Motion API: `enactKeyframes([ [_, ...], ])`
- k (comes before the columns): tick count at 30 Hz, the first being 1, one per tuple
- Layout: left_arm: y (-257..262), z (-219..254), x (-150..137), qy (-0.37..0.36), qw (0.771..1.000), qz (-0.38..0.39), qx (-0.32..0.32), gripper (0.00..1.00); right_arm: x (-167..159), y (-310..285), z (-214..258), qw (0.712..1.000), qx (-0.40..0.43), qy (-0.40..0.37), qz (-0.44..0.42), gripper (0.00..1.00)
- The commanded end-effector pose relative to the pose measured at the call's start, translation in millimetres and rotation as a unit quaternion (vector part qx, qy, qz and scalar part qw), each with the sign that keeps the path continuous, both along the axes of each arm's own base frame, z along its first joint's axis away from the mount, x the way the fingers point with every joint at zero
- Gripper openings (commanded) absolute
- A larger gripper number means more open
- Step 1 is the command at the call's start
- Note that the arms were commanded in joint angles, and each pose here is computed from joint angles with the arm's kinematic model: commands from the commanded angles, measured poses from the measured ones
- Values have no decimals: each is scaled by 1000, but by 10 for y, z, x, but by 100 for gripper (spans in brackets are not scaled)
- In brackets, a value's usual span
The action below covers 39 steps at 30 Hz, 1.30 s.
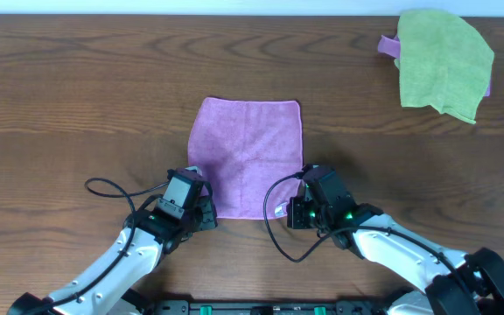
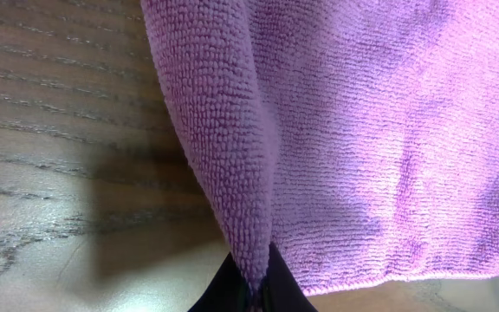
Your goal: Fold the cloth
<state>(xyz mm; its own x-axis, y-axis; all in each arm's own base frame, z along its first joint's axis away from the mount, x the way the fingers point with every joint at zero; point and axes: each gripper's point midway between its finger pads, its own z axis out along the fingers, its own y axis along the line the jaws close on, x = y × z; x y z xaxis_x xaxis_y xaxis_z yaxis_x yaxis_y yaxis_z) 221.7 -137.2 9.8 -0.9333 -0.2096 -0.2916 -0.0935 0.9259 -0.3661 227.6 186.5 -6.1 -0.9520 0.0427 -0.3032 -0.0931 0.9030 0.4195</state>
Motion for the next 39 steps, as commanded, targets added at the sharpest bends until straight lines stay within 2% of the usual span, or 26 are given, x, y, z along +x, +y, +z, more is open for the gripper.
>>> enactKeyframes([
  [1,-21,58,64,-9,1000,-6,0,6,-223,-166,-266,998,-32,52,-18,1],
  [6,-89,225,172,-25,1000,-15,-7,6,-142,-22,-140,999,-4,48,-7,1],
  [10,-82,444,295,-39,999,-23,14,6,-19,54,44,999,6,31,-7,2],
  [13,-95,625,417,-58,998,-25,23,6,118,38,295,1000,-10,3,-8,2],
  [20,-113,674,459,-67,997,-26,20,6,324,0,682,999,-24,-36,-7,1],
  [32,-26,990,765,-130,990,-12,53,6,569,-170,818,997,-23,-57,-35,2],
  [39,69,1010,822,-122,992,0,31,6,740,-201,976,996,-18,-83,-41,2],
])
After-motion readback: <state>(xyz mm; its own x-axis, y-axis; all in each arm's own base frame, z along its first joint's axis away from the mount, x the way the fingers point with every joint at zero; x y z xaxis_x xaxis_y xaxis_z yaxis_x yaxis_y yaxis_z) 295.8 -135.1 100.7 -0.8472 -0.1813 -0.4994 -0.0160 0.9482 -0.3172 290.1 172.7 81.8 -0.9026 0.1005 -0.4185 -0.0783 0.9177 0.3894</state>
